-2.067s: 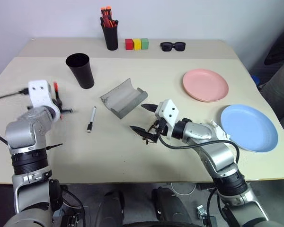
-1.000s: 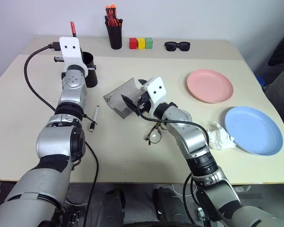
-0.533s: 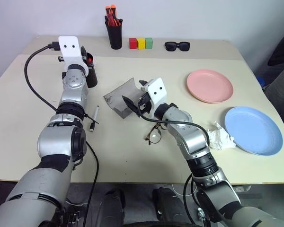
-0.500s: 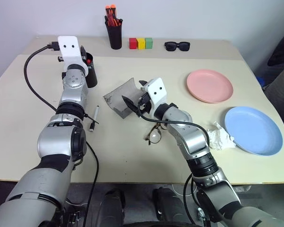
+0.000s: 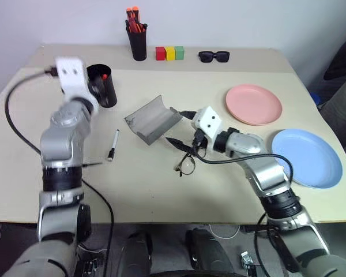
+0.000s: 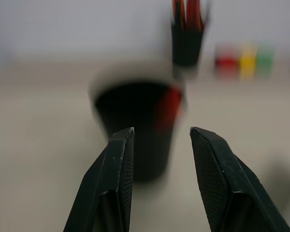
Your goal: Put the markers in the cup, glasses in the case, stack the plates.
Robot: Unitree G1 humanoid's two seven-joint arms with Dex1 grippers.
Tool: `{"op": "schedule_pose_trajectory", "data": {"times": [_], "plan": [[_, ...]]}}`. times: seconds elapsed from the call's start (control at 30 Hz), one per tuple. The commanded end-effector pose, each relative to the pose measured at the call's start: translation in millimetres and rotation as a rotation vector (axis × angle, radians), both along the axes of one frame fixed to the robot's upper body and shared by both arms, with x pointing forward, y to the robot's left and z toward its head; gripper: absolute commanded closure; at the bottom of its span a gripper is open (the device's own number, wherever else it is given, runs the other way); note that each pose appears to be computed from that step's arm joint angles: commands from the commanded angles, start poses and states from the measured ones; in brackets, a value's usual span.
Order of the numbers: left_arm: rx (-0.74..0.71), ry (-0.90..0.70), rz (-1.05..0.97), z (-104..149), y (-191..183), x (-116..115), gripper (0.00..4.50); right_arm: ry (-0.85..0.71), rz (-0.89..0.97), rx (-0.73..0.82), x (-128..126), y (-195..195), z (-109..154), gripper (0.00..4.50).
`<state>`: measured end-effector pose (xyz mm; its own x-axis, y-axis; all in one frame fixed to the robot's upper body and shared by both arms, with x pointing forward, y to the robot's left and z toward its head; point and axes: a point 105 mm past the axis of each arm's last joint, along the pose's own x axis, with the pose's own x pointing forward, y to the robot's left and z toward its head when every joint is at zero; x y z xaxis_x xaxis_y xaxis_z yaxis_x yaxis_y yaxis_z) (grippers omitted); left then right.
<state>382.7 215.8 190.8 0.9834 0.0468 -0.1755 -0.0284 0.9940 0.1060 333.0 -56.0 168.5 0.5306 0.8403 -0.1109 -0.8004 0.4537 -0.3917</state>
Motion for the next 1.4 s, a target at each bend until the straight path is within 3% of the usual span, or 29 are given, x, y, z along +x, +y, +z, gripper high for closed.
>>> {"op": "schedule_pose_trajectory", "data": {"times": [0.03,0.17,0.2,0.5,0.6,0.83,0.9,1.0,1.13,1.3,1.4], "plan": [[-0.025,0.198,0.02,-23,-8,-31,2.1,-0.05,0.023,-0.001,-2,-10,15,0.0],[-0.085,0.389,0.07,-52,-10,-47,0.24,-0.04,0.024,-0.02,0,-15,13,0.0],[-0.1,0.407,0.079,-55,-10,-48,0.08,-0.039,0.026,-0.022,0,-15,12,0.0],[-0.121,0.528,0.06,-75,-16,-41,0.08,-0.031,0.052,-0.013,-7,-10,10,0.0],[-0.122,0.54,0.062,-77,-16,-40,0.89,-0.028,0.045,-0.011,-9,-11,9,0.0],[-0.121,0.522,0.075,-69,-14,-35,4.47,-0.021,0.034,-0.01,-10,-11,5,0.0],[-0.14,0.421,0.095,-51,-11,-28,4.47,-0.019,0.034,-0.006,-10,-11,4,0.0],[-0.002,0.037,0.159,5,7,-12,4.47,-0.019,0.03,0.009,-9,-7,4,0.0],[-0.044,-0.374,0.215,79,21,-4,4.47,-0.059,-0.068,0.087,8,9,10,0.0],[0.056,-0.572,0.272,127,20,23,4.47,-0.088,-0.172,0.211,24,32,25,0.0],[0.09,-0.622,0.314,142,26,46,4.47,-0.086,-0.193,0.27,29,47,33,0.0]]}}
